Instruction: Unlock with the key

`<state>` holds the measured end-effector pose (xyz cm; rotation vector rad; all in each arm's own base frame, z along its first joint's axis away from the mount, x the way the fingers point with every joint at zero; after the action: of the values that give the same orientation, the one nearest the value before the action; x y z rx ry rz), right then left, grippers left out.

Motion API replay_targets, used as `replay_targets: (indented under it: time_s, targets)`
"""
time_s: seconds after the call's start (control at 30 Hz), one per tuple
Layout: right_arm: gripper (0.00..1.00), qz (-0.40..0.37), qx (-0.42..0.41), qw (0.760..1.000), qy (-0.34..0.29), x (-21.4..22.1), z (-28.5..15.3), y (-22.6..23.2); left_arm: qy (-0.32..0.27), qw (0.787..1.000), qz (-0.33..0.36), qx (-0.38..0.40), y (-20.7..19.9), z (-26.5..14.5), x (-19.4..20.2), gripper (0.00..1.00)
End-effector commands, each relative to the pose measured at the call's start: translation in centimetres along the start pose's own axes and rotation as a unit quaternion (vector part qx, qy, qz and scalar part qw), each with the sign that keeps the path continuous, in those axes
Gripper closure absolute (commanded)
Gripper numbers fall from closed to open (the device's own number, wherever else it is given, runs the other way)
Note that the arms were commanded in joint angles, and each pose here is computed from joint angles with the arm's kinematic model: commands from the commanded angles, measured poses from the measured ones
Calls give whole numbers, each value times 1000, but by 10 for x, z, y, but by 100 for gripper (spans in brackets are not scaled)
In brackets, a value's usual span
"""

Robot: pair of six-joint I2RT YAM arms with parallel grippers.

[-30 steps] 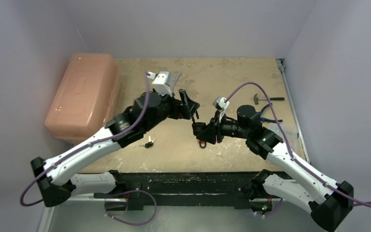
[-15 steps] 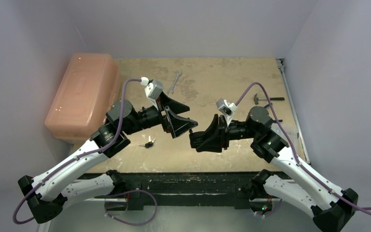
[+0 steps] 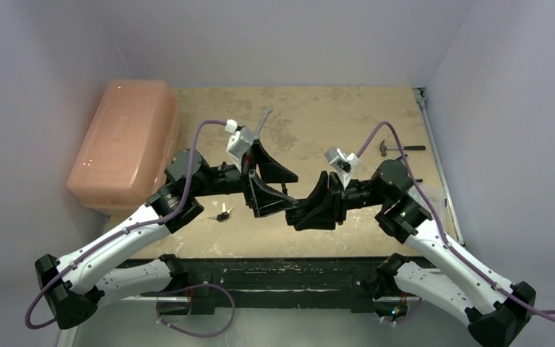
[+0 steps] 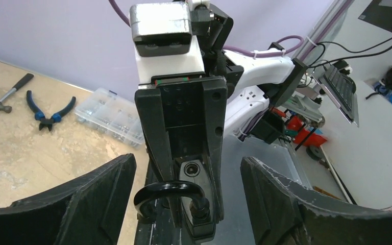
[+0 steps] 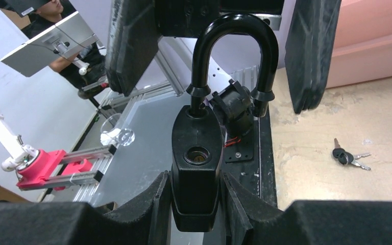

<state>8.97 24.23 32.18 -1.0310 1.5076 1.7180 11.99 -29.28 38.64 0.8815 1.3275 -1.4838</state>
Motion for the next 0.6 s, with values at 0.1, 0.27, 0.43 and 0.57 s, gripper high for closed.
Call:
replay_targets:
  time_s: [0.1, 0.27, 0.43, 0.57]
  targets:
    - [100, -80, -32, 996, -39, -39, 1, 27, 0, 1000, 1, 22, -2, 3, 2, 43]
    - [100, -79, -21, 996, -46, -40, 2, 23, 5, 999, -6, -53, 20, 3, 4, 61]
    - [100, -74, 19, 995, -56, -41, 2, 11, 9, 989, -21, -143, 47, 0, 6, 70]
    - [100, -69, 105, 990, -71, -46, 0, -18, 17, 974, -47, -220, 70, -4, 13, 73]
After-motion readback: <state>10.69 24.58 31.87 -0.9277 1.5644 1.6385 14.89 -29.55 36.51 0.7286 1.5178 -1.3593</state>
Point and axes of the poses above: each gripper's point midway between its finger pads, its own z axis out along the fingers, its own y axis along the line the jaws close on, x = y × z, the point moved 3 cm from there along -z, back along the fingers, and after that the axes turned 5 degrees about z, right-handed, at the moved point
